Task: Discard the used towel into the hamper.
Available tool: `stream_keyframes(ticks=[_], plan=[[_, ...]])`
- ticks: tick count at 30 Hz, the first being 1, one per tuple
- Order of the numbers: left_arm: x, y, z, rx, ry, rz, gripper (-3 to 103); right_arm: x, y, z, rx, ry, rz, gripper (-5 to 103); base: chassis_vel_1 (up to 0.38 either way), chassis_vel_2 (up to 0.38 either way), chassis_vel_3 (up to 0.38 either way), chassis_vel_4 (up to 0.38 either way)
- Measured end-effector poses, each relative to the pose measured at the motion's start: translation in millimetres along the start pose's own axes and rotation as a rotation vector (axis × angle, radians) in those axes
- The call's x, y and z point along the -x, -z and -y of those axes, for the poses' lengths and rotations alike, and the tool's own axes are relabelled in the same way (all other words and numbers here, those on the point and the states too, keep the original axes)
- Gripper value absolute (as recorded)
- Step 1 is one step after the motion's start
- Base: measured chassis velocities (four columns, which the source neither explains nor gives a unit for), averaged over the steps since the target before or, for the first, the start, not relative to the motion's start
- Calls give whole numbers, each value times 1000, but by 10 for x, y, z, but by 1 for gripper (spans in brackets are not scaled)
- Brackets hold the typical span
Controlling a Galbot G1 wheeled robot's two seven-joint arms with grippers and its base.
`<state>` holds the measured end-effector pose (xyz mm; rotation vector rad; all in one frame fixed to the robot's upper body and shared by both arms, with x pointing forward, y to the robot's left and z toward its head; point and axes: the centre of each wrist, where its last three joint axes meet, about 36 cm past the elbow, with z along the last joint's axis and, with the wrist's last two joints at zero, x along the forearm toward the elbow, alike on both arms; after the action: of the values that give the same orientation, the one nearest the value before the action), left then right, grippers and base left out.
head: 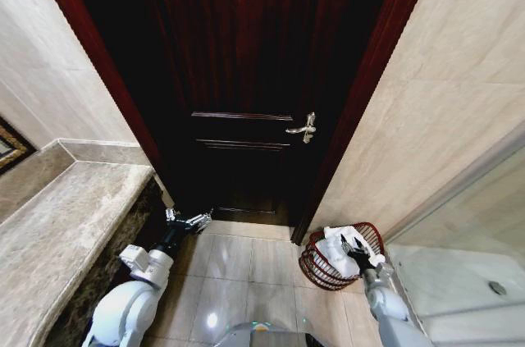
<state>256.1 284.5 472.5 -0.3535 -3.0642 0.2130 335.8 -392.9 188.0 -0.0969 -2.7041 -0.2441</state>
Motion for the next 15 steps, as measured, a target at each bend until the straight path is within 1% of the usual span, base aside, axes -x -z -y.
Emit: stream_keyframes(ticks=[3,4,6,8,9,11,13,14,15], plan=[[0,0,0,0,0,0,100,7,-122,61,-32,-29,-57,35,0,0,0,0],[0,0,0,0,0,0,100,7,-122,61,-32,-29,-57,35,0,0,0,0],[0,0,0,0,0,0,100,74,-175,128,-40,-41,-98,25,0,0,0,0],[0,0,0,0,0,0,100,167,-207,187,-38,-25,-153,14,0,0,0,0],[0,0,0,0,0,0,100,167,-207,187,-38,-25,-153,14,0,0,0,0],[0,0,0,0,0,0,100,276,-251,210,-44,-19,-199,4,0,0,0,0],[0,0,0,0,0,0,100,313,-258,208,-44,-19,-211,4,0,0,0,0],[0,0,0,0,0,0,100,384,-259,201,-43,-19,-231,1,0,0,0,0],[0,0,0,0,0,0,100,449,-257,195,-47,-17,-250,0,0,0,0,0]])
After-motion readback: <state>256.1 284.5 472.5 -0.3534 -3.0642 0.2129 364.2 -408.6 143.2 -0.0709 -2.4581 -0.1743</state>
